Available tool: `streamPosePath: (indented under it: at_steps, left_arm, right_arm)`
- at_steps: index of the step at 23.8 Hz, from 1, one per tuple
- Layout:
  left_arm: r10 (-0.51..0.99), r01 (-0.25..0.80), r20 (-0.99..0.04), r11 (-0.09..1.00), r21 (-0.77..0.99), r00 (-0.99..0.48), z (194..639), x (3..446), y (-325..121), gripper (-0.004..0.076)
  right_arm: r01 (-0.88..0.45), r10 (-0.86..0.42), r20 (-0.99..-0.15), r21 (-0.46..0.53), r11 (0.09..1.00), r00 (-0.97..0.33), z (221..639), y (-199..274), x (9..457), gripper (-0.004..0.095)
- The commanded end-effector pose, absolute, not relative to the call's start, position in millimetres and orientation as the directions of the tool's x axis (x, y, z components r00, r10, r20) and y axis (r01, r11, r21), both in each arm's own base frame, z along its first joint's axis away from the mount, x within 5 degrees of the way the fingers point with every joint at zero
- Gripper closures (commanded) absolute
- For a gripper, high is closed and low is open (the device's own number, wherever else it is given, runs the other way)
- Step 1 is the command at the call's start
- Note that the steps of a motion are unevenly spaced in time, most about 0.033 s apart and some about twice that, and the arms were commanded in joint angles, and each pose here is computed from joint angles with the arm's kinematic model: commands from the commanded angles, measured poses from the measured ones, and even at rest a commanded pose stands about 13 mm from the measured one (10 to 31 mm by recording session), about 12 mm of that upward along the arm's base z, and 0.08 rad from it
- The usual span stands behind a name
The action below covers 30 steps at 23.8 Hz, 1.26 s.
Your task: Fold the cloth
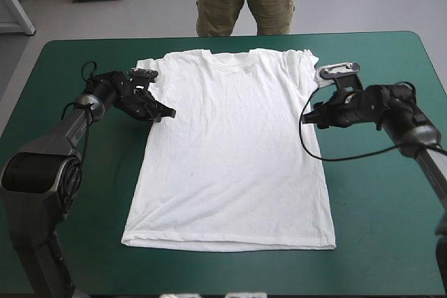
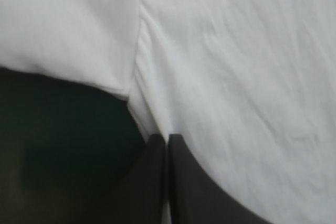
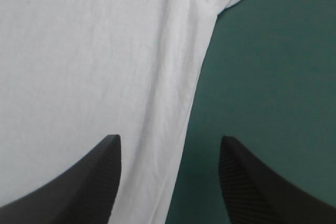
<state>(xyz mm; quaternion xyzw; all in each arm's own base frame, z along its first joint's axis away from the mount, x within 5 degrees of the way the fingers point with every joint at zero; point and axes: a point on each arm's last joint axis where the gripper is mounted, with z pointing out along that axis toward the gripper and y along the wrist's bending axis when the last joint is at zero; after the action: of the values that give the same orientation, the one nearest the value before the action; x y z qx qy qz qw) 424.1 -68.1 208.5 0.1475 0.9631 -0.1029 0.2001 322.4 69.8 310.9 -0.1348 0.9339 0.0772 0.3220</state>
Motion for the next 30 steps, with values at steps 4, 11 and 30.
streamPosePath:
  at_steps: [4,11,30]
  left_arm:
    - [0.248,0.338,-0.404,0.926,-0.167,-0.881,217.7,418.2,-75.2,0.0733]
    - [0.238,0.33,-0.411,0.929,-0.167,-0.88,218.0,419.1,-75.1,0.0733]
    - [0.18,0.336,-0.739,0.94,-0.066,-0.649,354.6,412.0,-71.0,0.0733]
  right_arm:
    - [-0.317,-0.228,-0.644,0.023,0.948,-0.73,296.3,81.2,391.3,0.0368]
    - [-0.315,-0.242,-0.579,0.027,0.949,-0.778,255.1,88.9,436.7,0.0368]
    - [-0.341,-0.224,-0.783,-0.015,0.94,-0.581,375.8,81.2,385.3,0.0925]
